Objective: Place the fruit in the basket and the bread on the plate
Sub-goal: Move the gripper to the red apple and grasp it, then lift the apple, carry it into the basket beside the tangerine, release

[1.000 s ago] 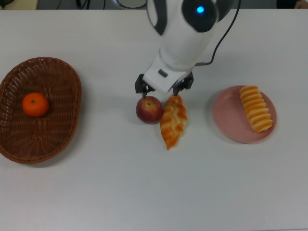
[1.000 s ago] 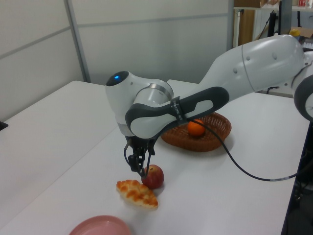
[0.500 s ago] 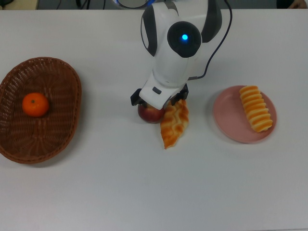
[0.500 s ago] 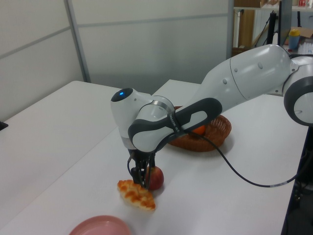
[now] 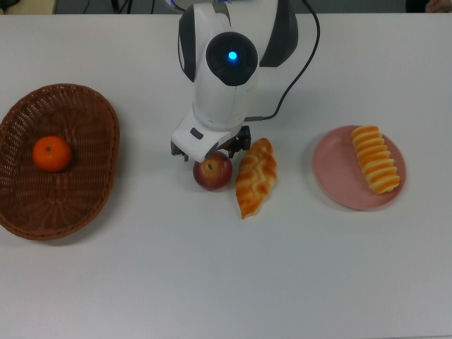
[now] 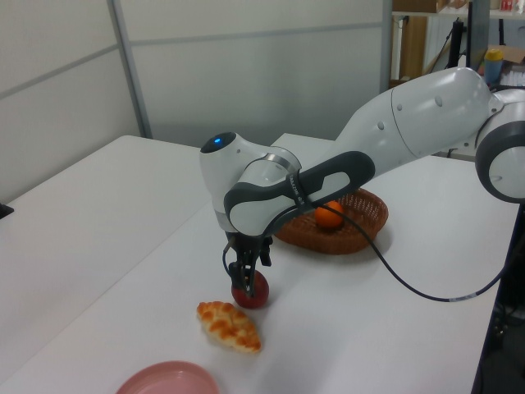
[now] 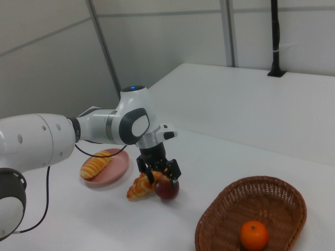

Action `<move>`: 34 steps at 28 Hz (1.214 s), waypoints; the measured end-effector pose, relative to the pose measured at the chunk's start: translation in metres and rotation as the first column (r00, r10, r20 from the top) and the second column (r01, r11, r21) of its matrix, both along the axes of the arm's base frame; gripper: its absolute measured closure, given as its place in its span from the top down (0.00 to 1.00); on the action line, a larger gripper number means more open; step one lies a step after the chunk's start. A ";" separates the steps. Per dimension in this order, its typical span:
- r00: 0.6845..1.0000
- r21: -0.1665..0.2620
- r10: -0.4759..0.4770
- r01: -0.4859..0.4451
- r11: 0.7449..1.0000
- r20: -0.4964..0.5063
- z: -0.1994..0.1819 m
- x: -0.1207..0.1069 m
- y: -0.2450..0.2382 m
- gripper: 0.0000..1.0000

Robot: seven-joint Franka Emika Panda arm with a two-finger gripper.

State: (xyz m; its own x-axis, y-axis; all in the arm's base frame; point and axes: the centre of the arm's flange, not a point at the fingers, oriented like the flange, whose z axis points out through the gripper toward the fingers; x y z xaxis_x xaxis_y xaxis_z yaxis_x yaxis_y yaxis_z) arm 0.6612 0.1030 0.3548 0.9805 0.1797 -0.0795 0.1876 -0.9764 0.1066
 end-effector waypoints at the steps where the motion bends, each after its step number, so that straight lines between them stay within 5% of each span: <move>1: 1.000 0.000 0.000 0.000 1.000 -0.001 -0.001 0.000 0.000 1.00; 11: 1.000 -0.001 0.002 -0.002 1.000 -0.020 -0.018 -0.001 0.000 0.96; 15: 1.000 0.002 0.005 -0.005 1.000 -0.013 -0.020 0.000 0.002 0.82; 21: 1.000 0.004 0.004 -0.004 1.000 -0.001 -0.017 0.002 0.001 0.80; 34: 0.987 0.023 -0.071 0.068 0.997 0.141 0.061 0.024 -0.046 0.80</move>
